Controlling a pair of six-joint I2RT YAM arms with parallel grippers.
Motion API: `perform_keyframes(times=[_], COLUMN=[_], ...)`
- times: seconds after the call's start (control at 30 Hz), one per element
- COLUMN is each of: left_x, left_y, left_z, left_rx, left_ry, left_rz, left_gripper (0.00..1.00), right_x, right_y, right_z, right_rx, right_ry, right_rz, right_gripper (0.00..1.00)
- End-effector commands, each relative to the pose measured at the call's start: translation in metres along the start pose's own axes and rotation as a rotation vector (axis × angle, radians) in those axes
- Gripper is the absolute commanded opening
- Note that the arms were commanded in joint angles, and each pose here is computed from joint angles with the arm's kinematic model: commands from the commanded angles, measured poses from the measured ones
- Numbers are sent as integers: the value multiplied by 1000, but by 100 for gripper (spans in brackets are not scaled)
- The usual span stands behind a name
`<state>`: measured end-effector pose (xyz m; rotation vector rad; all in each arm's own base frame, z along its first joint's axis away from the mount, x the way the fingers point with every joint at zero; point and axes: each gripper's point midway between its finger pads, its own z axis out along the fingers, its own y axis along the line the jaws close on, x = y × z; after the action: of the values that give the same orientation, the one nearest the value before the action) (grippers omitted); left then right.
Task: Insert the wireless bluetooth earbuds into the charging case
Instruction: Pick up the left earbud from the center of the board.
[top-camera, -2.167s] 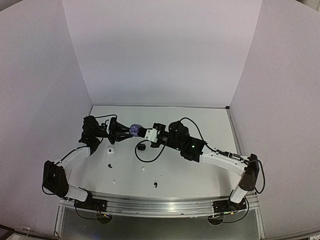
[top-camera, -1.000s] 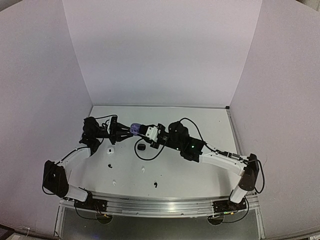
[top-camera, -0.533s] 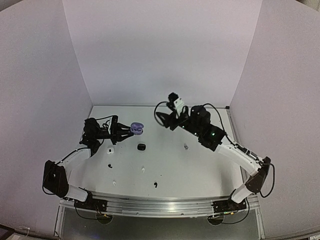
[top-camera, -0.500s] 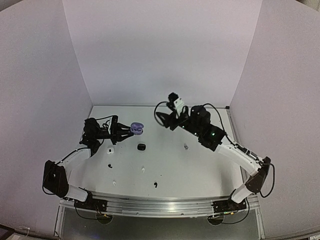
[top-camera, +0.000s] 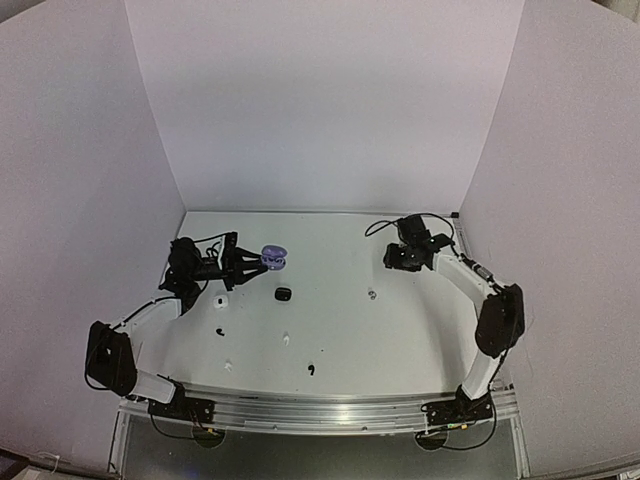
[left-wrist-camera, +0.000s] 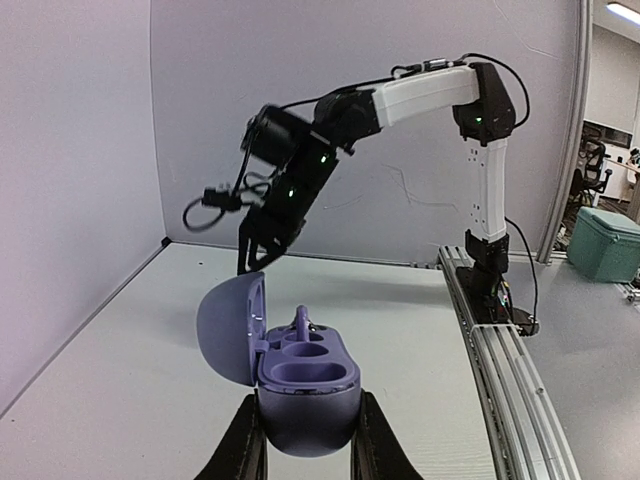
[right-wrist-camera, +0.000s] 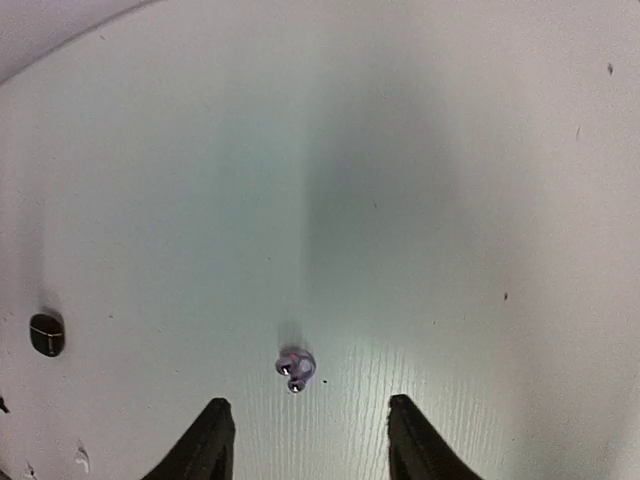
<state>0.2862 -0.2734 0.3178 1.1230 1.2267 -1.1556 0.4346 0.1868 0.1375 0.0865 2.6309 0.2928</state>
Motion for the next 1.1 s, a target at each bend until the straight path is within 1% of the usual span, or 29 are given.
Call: perform_keyframes(times=[0.0,0.2,0.33,0.6,1.07], left_x=[-11,-11,-11,-11,-11], left_y=[-1,0,2,4,3], left_z=[-2,-3,-3,-4,-4], left_rx=[-20,-29,-32,-36,-36], left_ry=[-12,-8,-7,-9,-10], left_rz=[25,22,21,23,30], left_gripper=[0,0,0,0,0], right_x=[34,53,58,78,91], right_y=[-7,-6,-2,-9,-7], right_z=[27,62,77,89,110], right_rx=[45,17,-3,8,44], right_ry=[197,299,335,395,425], right_rz=[-26,-17,-26,-32,-53], right_gripper=[35,35,34,32,26])
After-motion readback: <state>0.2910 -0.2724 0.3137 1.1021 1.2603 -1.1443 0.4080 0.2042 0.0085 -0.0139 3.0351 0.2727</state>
